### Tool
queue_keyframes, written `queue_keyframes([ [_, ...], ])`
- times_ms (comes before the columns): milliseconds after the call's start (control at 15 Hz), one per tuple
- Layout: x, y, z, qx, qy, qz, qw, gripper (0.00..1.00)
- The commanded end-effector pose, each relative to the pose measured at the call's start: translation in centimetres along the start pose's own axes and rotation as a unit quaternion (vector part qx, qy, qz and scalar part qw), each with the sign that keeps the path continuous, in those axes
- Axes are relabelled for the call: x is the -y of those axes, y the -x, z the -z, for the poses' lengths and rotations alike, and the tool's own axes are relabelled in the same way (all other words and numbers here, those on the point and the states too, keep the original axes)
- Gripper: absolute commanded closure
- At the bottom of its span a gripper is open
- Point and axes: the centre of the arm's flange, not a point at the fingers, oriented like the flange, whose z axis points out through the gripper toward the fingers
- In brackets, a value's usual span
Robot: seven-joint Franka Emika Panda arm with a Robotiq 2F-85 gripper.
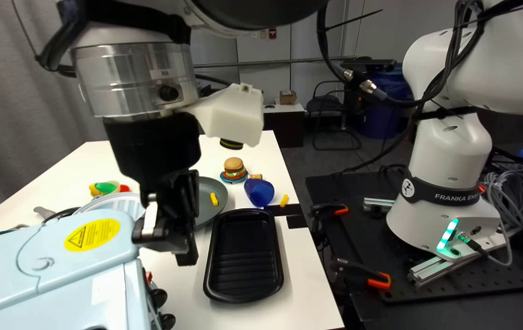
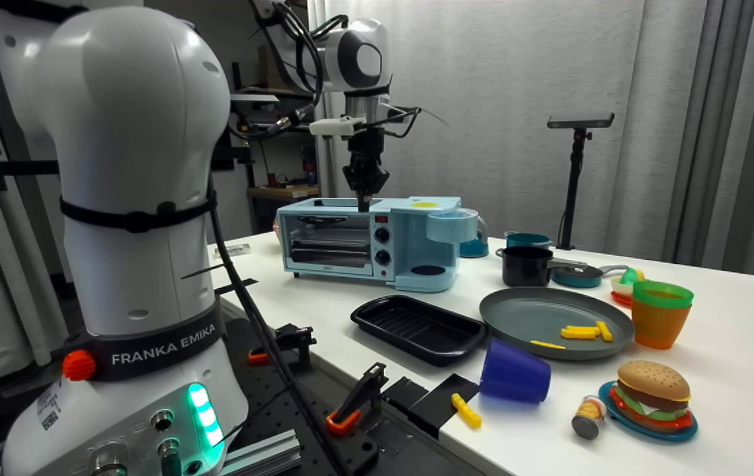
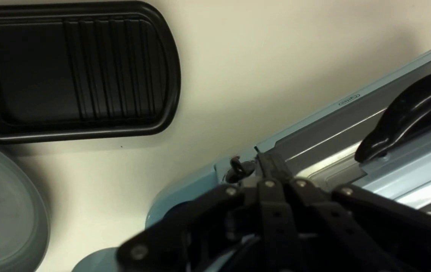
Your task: Press the red switch on the right side of the breakfast station
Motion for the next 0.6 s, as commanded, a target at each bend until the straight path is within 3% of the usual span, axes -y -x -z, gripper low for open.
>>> queue_keyframes([
  [0,0.8,-0.2,-1.6,-0.017,-0.018,0.032,0.9992,1.0],
  [533,-0.1,-1.1,-3.8,-0.029,-0.011,0.067,0.9972,1.0],
])
